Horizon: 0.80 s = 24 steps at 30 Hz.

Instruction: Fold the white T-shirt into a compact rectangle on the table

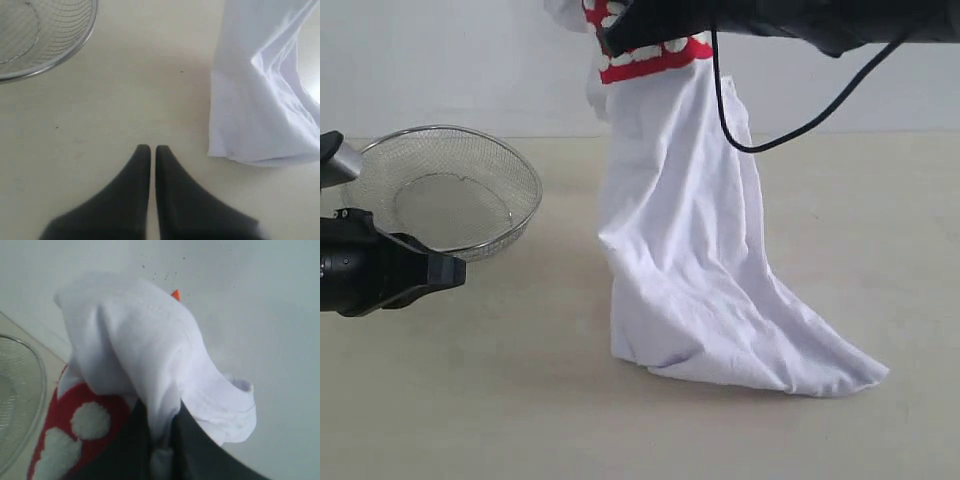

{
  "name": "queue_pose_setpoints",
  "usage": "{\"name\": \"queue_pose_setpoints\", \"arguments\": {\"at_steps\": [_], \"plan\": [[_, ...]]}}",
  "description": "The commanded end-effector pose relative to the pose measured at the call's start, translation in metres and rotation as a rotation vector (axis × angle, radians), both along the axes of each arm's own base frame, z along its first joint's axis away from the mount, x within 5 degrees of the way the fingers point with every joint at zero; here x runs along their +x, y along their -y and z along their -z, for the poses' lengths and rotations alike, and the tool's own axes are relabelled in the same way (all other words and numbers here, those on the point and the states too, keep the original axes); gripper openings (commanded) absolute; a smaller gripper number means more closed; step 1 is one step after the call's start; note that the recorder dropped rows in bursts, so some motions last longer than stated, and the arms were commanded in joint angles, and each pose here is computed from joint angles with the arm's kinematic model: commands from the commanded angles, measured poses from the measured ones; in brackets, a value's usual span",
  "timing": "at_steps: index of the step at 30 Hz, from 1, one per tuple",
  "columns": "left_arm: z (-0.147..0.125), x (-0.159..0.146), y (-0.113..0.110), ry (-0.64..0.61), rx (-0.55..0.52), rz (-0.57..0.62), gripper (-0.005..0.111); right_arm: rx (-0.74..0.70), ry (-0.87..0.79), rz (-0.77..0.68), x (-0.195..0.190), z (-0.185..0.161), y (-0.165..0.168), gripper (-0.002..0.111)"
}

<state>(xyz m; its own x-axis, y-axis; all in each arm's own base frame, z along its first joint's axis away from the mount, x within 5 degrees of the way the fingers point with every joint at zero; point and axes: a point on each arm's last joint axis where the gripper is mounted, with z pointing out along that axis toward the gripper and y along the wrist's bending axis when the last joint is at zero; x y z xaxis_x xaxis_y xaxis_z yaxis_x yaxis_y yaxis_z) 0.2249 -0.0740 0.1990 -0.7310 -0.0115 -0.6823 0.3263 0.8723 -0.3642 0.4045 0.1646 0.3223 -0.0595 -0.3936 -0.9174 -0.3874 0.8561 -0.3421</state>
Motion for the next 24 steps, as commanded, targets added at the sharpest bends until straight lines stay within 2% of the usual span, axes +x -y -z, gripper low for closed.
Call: {"name": "queue_pose_setpoints", "arguments": {"at_steps": [1, 6, 8, 11, 13, 14, 15, 16, 18, 20, 22, 24], "plan": [[-0.002, 0.001, 0.002, 0.002, -0.024, 0.009, 0.004, -0.071, 0.129, 0.077, 0.013, 0.002, 0.010, 0.000], [-0.002, 0.000, 0.003, 0.001, -0.032, 0.023, 0.004, -0.049, 0.049, 0.126, 0.026, 0.024, 0.026, 0.001], [-0.001, 0.000, 0.004, -0.003, -0.034, 0.030, 0.004, -0.039, 0.021, 0.150, 0.031, 0.031, 0.034, 0.009], [0.004, 0.002, 0.005, -0.020, -0.029, 0.041, 0.004, -0.034, 0.004, 0.189, 0.037, 0.035, 0.051, 0.034], [0.008, 0.003, 0.005, -0.036, -0.027, 0.044, 0.004, 0.001, -0.013, 0.227, 0.040, 0.036, 0.063, 0.063], [0.010, 0.004, 0.005, -0.041, -0.026, 0.045, 0.004, 0.023, -0.018, 0.247, 0.041, 0.036, 0.068, 0.074], [0.012, 0.004, 0.006, -0.046, -0.032, 0.047, 0.004, 0.067, -0.034, 0.276, 0.042, 0.037, 0.073, 0.084], [0.013, 0.005, 0.007, -0.049, -0.041, 0.051, 0.004, 0.116, -0.054, 0.300, 0.042, 0.038, 0.076, 0.089], [0.012, 0.005, 0.009, -0.041, -0.063, 0.069, 0.004, 0.180, -0.103, 0.302, 0.040, 0.036, 0.079, 0.088], [0.010, 0.006, 0.011, -0.019, -0.082, 0.087, 0.004, 0.194, -0.140, 0.262, 0.035, 0.030, 0.078, 0.079], [0.009, 0.006, 0.011, -0.004, -0.089, 0.087, 0.004, 0.182, -0.160, 0.219, 0.029, 0.022, 0.079, 0.061], [0.008, 0.007, 0.012, 0.004, -0.101, 0.084, 0.004, 0.178, -0.190, 0.170, 0.022, 0.012, 0.083, 0.038]]}}
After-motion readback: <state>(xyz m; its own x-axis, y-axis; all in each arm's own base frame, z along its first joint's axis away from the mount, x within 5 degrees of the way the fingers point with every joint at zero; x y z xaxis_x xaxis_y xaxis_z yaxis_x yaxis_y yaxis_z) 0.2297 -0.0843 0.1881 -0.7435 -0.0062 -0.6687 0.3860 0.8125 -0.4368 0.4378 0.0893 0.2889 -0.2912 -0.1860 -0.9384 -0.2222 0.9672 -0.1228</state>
